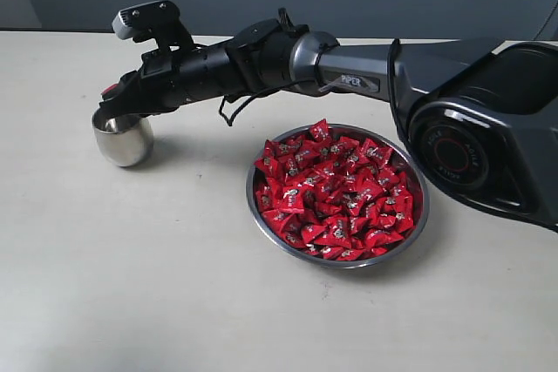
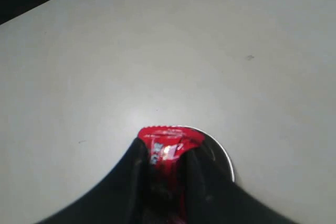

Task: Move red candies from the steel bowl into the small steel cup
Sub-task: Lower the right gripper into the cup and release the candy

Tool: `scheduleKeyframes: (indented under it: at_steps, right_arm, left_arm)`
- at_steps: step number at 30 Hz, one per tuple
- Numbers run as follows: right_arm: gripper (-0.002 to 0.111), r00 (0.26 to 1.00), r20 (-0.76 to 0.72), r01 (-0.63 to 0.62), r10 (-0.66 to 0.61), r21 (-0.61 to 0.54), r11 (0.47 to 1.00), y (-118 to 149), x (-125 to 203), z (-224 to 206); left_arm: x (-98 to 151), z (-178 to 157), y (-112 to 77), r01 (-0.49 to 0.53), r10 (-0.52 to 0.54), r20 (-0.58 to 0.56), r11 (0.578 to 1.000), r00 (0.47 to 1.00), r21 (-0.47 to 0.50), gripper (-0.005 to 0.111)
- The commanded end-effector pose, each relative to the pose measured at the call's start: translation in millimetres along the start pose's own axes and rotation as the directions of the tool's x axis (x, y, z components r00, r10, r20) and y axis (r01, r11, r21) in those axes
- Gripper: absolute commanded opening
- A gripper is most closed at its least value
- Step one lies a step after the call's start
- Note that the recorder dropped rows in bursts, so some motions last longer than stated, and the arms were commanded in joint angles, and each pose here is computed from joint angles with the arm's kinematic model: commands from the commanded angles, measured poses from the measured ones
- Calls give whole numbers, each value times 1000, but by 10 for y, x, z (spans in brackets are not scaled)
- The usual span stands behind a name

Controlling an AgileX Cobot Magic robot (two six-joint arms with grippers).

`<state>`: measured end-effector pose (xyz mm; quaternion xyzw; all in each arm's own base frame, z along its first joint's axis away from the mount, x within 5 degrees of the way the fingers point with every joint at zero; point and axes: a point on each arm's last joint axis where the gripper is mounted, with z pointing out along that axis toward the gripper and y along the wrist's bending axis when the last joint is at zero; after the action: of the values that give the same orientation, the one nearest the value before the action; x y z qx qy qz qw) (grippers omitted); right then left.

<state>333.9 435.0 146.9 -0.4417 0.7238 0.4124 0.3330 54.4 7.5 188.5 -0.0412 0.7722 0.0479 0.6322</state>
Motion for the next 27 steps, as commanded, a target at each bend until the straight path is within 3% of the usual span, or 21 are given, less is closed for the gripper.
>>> scheduleKeyframes:
  at_steps: [1,8,14,27]
  right_arm:
    - [11,1000,16,-2,2,14,1000,-15,-37,-10]
    - [13,1000,16,-2,2,14,1000,-15,-37,-10]
    - [37,1000,16,-2,2,16,1000,-17,-37,-11]
    - [37,1000,14,-1,1,1,1000,0,-43,-15]
  left_arm:
    - [11,0,0,3,-3,0,1000,1000,0,0]
    - [11,0,0,3,-3,0,1000,1000,0,0]
    - [11,0,0,3,-3,0,1000,1000,0,0]
    - [11,0,0,3,-3,0,1000,1000,0,0]
